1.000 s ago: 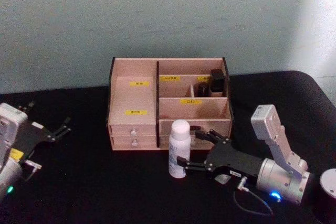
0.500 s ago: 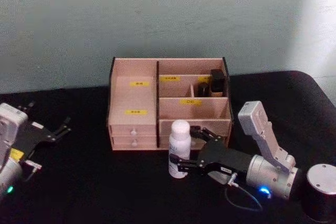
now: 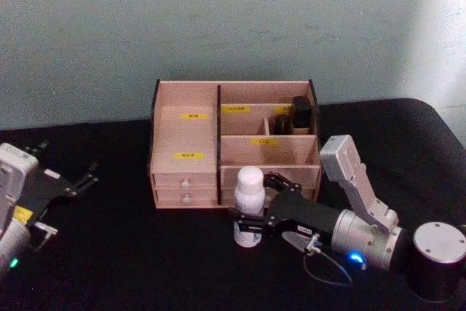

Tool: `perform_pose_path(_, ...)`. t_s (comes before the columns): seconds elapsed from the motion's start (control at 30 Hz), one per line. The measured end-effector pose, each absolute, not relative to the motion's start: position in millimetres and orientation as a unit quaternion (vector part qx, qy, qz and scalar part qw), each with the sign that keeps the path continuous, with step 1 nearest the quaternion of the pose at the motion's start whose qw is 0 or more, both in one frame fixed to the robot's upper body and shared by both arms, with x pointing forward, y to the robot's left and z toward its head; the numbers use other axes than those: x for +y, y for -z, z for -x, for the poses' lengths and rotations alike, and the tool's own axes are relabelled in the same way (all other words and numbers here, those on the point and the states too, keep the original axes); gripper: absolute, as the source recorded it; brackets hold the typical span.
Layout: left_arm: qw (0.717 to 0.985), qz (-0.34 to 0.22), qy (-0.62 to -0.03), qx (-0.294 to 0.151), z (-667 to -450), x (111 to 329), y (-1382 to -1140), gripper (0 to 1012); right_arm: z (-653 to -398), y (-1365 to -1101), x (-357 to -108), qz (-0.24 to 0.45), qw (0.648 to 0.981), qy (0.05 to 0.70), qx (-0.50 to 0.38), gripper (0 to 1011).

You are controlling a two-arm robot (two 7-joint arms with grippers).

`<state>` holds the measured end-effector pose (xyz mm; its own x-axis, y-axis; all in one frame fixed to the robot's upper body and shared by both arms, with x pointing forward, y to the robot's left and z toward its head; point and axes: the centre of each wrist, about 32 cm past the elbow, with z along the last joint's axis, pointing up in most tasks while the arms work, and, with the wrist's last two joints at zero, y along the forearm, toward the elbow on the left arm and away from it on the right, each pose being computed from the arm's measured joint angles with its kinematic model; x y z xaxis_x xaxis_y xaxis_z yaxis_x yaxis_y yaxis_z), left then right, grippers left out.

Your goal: Pick up the facial cleanser and watermelon frost from the table and place them into the tiered storage box.

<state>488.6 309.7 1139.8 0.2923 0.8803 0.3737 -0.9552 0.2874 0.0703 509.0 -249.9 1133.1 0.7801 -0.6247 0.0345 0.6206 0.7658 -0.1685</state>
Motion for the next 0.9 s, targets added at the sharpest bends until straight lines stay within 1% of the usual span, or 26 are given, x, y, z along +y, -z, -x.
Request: perform_pose_path(0.9, 0.791, -0.142, -0.58, -0.132, -488.6, 309.7, -1139.8, 1001, -508.2, -1133.4, -251.0, 0.094, 0.938, 0.334, 0.015, 1002)
